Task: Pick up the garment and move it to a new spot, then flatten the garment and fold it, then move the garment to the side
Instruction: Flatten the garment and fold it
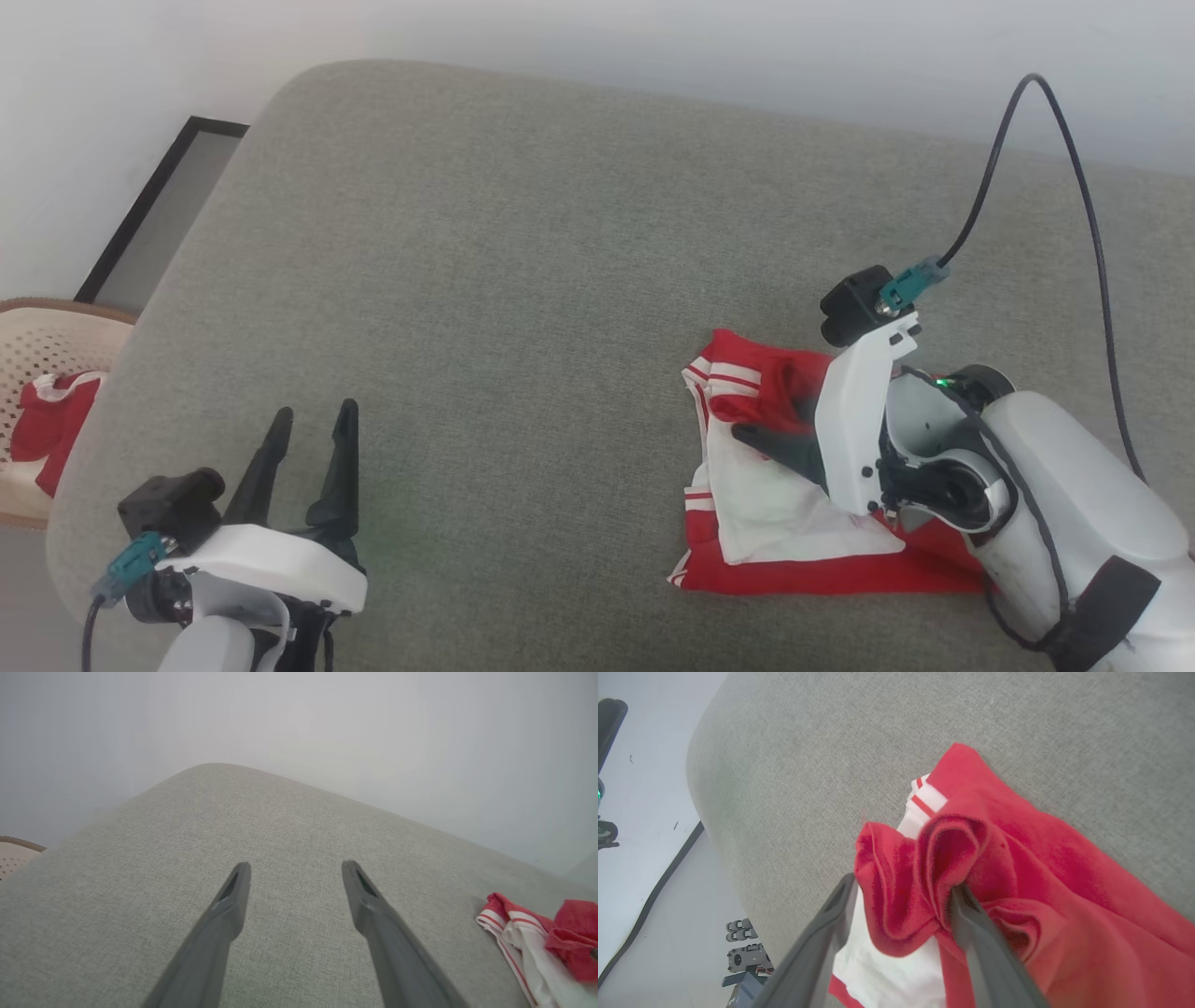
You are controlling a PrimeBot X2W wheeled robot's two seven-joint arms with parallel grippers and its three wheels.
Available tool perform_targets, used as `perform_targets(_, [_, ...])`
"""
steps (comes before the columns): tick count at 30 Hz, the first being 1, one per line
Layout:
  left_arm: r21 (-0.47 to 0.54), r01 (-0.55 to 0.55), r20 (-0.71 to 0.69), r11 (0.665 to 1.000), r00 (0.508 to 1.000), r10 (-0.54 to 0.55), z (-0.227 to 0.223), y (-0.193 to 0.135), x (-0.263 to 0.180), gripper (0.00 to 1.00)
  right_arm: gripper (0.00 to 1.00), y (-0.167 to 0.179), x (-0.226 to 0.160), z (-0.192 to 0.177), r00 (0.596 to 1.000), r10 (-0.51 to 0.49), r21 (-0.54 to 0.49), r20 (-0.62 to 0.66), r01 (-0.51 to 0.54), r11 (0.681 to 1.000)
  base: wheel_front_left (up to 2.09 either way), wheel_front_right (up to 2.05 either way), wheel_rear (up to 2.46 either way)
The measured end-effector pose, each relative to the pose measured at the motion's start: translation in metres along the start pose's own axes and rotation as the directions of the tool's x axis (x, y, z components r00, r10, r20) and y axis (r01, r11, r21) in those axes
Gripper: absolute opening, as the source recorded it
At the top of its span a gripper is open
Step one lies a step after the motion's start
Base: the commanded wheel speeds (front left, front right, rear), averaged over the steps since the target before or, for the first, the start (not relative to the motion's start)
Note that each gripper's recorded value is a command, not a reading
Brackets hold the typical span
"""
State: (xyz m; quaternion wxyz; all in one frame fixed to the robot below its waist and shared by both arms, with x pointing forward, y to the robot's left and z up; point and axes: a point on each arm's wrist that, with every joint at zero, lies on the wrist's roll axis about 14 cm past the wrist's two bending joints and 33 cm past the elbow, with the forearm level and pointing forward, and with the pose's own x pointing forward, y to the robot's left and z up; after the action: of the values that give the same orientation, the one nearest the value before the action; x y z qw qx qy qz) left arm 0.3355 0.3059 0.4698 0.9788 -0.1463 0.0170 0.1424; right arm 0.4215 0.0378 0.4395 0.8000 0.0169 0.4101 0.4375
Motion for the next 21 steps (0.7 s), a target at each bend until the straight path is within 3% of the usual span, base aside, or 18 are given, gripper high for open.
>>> perform_targets(5, [-0.004, 0.002, 0.006, 1.000, 1.000, -0.002, 0.001, 0.000, 0.003, 1.00, 1.00, -0.001, -0.008, 0.008, 1.000, -0.001, -0.005, 0.026, 0.001, 1.000, 0.00, 0.00, 0.00])
perform_targets(12, [-0.006, 0.030, 0.014, 1.000, 0.999, -0.030, 0.003, -0.008, 0.010, 1.00, 1.00, -0.018, -0.047, 0.034, 0.985, -0.052, -0.006, 0.164, 0.054, 0.999, 0.00, 0.00, 0.00])
perform_targets(19, [0.018, 0.085, 0.012, 0.996, 0.996, -0.085, 0.003, -0.023, 0.019, 1.00, 1.00, -0.060, -0.101, 0.039, 0.936, -0.196, 0.058, 0.294, 0.188, 0.981, 0.00, 0.00, 0.00])
perform_targets(21, [0.021, 0.101, 0.008, 0.995, 0.995, -0.101, 0.001, -0.028, 0.021, 1.00, 1.00, -0.077, -0.123, 0.033, 0.901, -0.263, 0.103, 0.344, 0.242, 0.965, 0.00, 0.00, 0.00])
